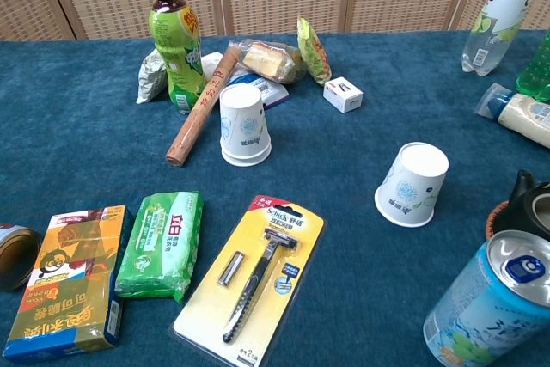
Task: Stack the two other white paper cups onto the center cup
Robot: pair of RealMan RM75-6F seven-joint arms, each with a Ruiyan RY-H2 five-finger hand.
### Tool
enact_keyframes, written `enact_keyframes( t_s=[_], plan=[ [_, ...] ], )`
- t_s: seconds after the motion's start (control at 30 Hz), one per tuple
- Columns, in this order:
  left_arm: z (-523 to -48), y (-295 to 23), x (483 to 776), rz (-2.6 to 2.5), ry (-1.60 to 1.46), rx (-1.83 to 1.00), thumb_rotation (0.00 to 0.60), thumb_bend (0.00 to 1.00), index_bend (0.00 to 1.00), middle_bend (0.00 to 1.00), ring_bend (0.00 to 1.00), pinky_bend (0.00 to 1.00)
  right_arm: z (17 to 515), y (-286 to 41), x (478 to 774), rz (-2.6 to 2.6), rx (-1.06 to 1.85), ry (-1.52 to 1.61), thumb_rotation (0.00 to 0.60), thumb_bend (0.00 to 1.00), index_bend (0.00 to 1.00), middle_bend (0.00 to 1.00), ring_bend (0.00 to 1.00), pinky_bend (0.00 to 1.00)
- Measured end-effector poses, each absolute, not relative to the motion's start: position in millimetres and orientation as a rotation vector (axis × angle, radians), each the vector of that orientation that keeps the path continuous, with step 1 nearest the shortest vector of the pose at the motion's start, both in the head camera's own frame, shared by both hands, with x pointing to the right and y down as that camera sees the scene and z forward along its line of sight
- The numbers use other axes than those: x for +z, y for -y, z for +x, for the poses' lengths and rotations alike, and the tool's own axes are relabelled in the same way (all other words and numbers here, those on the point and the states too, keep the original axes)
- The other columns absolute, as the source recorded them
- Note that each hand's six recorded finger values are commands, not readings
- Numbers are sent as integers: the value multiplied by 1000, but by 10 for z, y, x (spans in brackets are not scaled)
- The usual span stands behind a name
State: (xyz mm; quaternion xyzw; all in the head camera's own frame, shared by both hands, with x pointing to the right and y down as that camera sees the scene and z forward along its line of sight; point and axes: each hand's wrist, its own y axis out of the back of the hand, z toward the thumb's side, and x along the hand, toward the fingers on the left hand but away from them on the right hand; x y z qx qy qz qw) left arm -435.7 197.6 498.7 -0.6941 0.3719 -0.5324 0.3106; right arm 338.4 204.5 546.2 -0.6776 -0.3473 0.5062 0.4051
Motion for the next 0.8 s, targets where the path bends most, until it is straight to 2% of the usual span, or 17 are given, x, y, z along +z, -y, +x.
enact_keyframes(
  t_s=[0.8],
  plan=[
    [-4418, -1945, 4942, -1863, -1004, -1411, 600, 395, 190, 0, 0, 0, 2116, -1917, 5826, -1930, 1107, 456, 600, 28, 0, 0, 0, 19]
  ],
)
